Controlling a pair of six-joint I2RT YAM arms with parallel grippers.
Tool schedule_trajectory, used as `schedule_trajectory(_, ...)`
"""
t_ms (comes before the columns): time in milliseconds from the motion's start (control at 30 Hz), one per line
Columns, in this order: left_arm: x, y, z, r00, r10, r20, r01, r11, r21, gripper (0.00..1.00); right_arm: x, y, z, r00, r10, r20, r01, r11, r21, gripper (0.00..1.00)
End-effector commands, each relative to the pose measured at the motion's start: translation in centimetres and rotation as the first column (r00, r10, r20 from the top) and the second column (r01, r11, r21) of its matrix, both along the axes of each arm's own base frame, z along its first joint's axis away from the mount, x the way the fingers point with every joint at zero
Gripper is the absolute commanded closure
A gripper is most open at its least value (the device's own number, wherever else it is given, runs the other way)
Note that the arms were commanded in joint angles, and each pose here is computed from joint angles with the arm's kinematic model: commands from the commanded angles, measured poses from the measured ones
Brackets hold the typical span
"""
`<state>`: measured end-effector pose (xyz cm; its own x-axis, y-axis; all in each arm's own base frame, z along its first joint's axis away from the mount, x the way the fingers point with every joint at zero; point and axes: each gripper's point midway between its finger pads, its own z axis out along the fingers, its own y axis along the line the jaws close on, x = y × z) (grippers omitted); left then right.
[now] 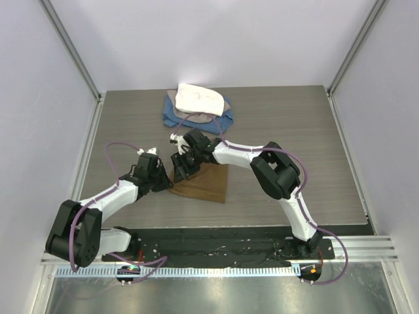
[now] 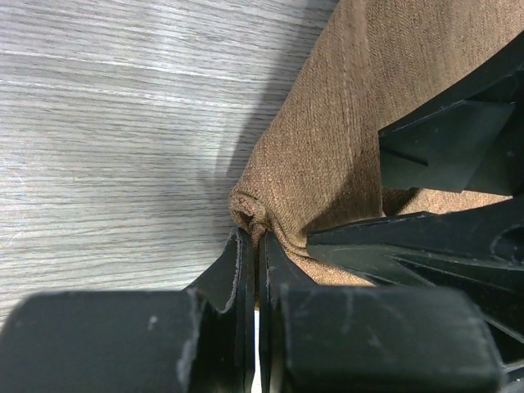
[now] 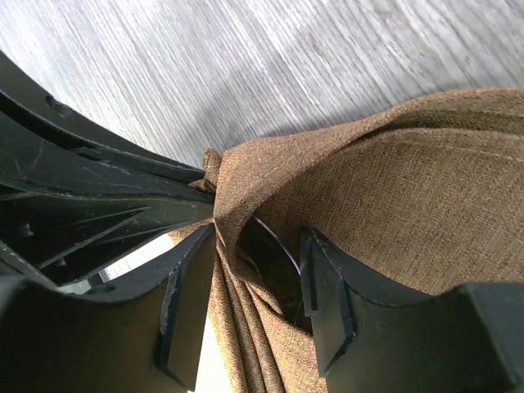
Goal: Fold the napkin, place the utensils inside, and roll it up
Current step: Roll the napkin with the utensil
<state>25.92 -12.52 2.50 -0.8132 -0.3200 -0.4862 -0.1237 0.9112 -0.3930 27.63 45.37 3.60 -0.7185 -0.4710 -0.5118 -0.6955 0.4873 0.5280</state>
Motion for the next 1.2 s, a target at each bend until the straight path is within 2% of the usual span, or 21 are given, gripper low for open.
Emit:
schedule_trajectory(0, 1.0, 0.3, 0.9, 0.998, 0.021, 0.057, -0.021, 1.000, 0.000, 1.00, 0.4, 0.3, 3.8, 0.996, -0.018, 0.092, 0.015, 0.999, 0.033, 0.45)
schedule_trajectory(267, 0.7, 0.2, 1.6, 0.998, 0.027, 0.063, -0.026, 0.999, -0.020, 1.00, 2.4, -0.8, 7.8, 0.966, -0.028, 0.256, 0.016, 0.999, 0.051, 0.39)
schedule_trajectory(400, 0.5, 0.7, 1.8, 0.998, 0.041, 0.051, -0.040, 0.999, -0.006, 1.00, 2.7, -2.4, 10.0, 0.930, -0.053, 0.365, 0.033, 0.998, 0.061, 0.33)
schedule_trajectory(533, 0.2, 1.0, 1.9, 0.998, 0.058, 0.025, -0.058, 0.998, -0.013, 1.00, 2.5, -4.1, 12.4, 0.878, -0.117, 0.464, 0.066, 0.990, 0.126, 0.32)
schedule_trajectory(567, 0.0, 1.0, 1.8, 0.998, 0.059, 0.014, -0.059, 0.998, -0.018, 1.00, 2.0, -5.2, 11.2, 0.872, -0.121, 0.474, 0.083, 0.991, 0.101, 0.31)
schedule_trajectory(633, 0.0, 1.1, 1.8, 0.998, 0.061, -0.002, -0.061, 0.998, -0.028, 1.00, 0.9, -5.1, 12.4, 0.835, -0.131, 0.535, 0.078, 0.990, 0.119, 0.31)
schedule_trajectory(667, 0.1, 1.1, 2.0, 0.998, 0.062, 0.001, -0.062, 0.998, -0.029, 1.00, 0.8, -5.9, 11.2, 0.812, -0.128, 0.570, 0.105, 0.992, 0.073, 0.31)
schedule_trajectory(700, -0.1, 1.1, 1.9, 0.998, 0.062, -0.015, -0.062, 0.998, -0.030, 1.00, -0.7, -5.2, 11.5, 0.794, -0.112, 0.597, 0.091, 0.994, 0.066, 0.31)
schedule_trajectory(900, 0.1, 1.2, 2.2, 0.996, 0.072, -0.053, -0.075, 0.995, -0.071, 1.00, -3.5, -3.3, 9.6, 0.685, -0.075, 0.724, 0.107, 0.994, 0.001, 0.31)
schedule_trajectory(1167, 0.3, 1.4, 2.3, 0.995, 0.080, -0.065, -0.085, 0.993, -0.086, 1.00, -6.2, -0.3, 5.9, 0.630, 0.055, 0.774, 0.034, 0.995, -0.098, 0.35)
